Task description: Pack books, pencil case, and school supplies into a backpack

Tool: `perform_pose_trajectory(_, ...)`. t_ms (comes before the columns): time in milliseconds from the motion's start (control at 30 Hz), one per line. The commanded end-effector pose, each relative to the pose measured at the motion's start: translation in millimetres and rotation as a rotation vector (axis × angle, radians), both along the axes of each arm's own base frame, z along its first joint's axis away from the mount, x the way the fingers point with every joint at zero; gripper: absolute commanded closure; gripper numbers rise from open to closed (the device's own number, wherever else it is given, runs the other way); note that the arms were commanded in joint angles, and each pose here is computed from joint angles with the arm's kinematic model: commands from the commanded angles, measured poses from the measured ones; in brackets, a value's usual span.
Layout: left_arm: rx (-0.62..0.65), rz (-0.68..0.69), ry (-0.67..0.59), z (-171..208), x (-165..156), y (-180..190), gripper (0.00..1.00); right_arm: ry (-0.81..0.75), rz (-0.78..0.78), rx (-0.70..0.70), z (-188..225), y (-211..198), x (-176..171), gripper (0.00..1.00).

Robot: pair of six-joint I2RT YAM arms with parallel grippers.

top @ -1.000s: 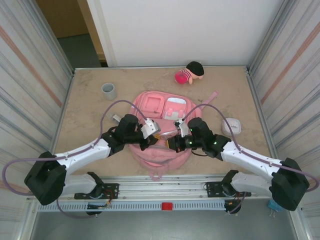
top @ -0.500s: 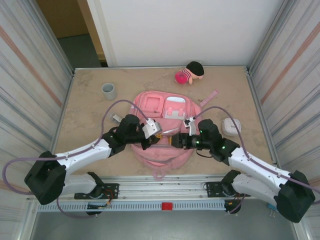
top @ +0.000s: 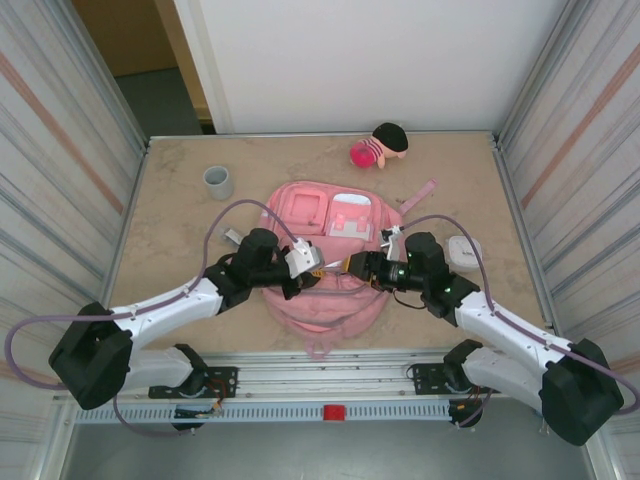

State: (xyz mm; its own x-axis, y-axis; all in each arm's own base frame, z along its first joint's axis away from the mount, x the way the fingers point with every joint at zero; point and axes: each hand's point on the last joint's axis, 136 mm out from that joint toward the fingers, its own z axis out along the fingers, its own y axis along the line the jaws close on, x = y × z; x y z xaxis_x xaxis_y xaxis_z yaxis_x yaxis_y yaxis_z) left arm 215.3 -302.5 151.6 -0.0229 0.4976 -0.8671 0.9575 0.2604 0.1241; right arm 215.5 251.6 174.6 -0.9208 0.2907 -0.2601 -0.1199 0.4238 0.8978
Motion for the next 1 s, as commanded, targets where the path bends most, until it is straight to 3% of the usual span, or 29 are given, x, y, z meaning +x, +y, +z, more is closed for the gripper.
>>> perform_pose_trajectory(0,-0.015,-0.069,-0.111,25.7,-6.8,-12.5,0.86,-0.012,-0.027,0.053,15.7,2.2,7.7,0.56)
perform_pose_trajectory(100,-0.026,-0.061,-0.103,30.0,-9.3,-13.9,0.83,0.006,-0.058,0.04,10.1,-1.0,10.5,0.72)
perform_pose_trajectory(167,0.005,0.069,-0.048,37.1,-0.5,-7.4,0.8,0.016,-0.071,0.028,6.7,-2.9,11.5,0.84)
perform_pose_trajectory(233,0.031,0.19,0.026,44.5,1.0,2.2,0.76,0.017,-0.071,0.015,4.7,-4.0,10.5,0.87)
perform_pose_trajectory(433,-0.122,0.303,0.207,71.5,-34.1,6.2,0.6,-0.021,-0.088,-0.008,8.0,-9.1,10.4,0.89)
perform_pose_trajectory(600,-0.222,0.534,0.343,75.4,-34.0,11.1,0.59,-0.038,-0.079,-0.016,9.1,-7.7,8.0,0.89)
perform_pose_trajectory(700,-0.223,0.654,0.424,68.5,-33.1,6.6,0.59,-0.051,-0.072,-0.026,9.7,-4.9,8.0,0.89)
perform_pose_trajectory(967,-0.166,0.74,0.56,35.0,-36.5,-28.9,0.58,-0.066,-0.018,-0.042,9.3,10.0,8.8,0.9)
